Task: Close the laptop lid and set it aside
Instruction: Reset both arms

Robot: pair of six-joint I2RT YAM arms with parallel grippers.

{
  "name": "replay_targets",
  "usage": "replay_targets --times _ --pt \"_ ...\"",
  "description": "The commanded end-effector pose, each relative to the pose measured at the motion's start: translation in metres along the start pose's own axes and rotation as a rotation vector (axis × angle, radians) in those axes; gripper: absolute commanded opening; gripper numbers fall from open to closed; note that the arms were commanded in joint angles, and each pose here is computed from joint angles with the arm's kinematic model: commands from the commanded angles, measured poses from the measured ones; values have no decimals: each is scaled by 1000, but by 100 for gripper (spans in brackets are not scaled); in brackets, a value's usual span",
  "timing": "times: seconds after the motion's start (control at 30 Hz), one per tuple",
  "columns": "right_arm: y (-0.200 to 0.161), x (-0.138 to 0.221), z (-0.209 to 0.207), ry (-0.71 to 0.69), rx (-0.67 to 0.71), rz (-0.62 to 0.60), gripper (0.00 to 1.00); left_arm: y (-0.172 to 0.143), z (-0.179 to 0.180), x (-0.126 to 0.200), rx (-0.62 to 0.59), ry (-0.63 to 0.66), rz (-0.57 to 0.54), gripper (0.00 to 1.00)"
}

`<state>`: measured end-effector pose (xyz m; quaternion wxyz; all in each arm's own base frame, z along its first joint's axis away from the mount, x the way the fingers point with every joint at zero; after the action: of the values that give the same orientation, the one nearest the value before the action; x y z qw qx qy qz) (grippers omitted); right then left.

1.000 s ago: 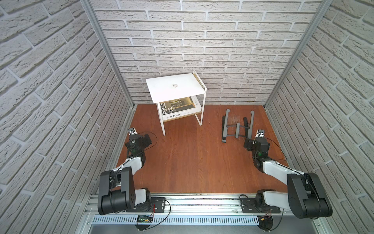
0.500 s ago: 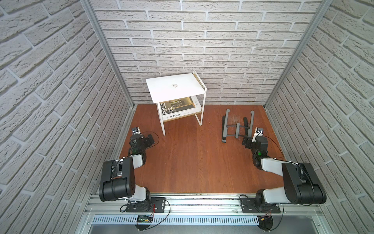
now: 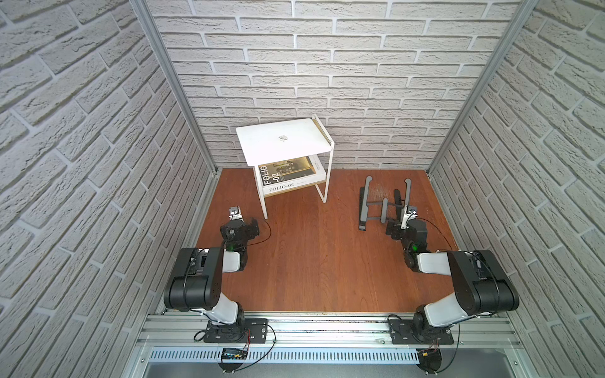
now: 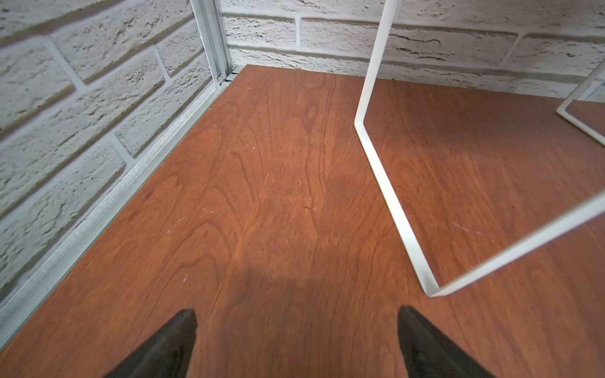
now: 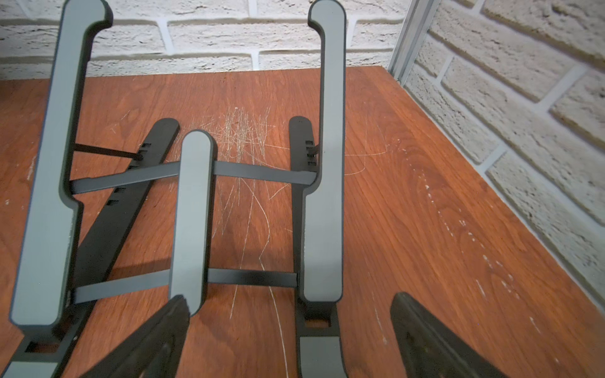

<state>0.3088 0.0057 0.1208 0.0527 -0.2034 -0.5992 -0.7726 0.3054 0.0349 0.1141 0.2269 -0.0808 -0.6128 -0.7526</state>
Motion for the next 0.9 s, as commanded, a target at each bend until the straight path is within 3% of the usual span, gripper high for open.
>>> replay_targets --times 0.0,0.4,0.87 --pt "6 0 -1 -41 -19 -57 99 7 3 0 5 16 -47 98" --pt "4 4 4 19 15 -70 99 7 3 0 3 18 -49 98" --pt "7 -4 2 66 0 -3 99 7 3 0 2 17 -49 99"
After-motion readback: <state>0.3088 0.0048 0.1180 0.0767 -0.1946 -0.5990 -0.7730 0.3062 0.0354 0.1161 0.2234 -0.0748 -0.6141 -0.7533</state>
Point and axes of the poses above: each gripper's point midway between its finger pads, its own x axis back along the fingers, its own z axis along the line the jaws close on, y = z × x, the point moved 9 cm from there along x, back along the fingers, and after that the axes turned 14 degrees about -x, right-handed, at the moved point
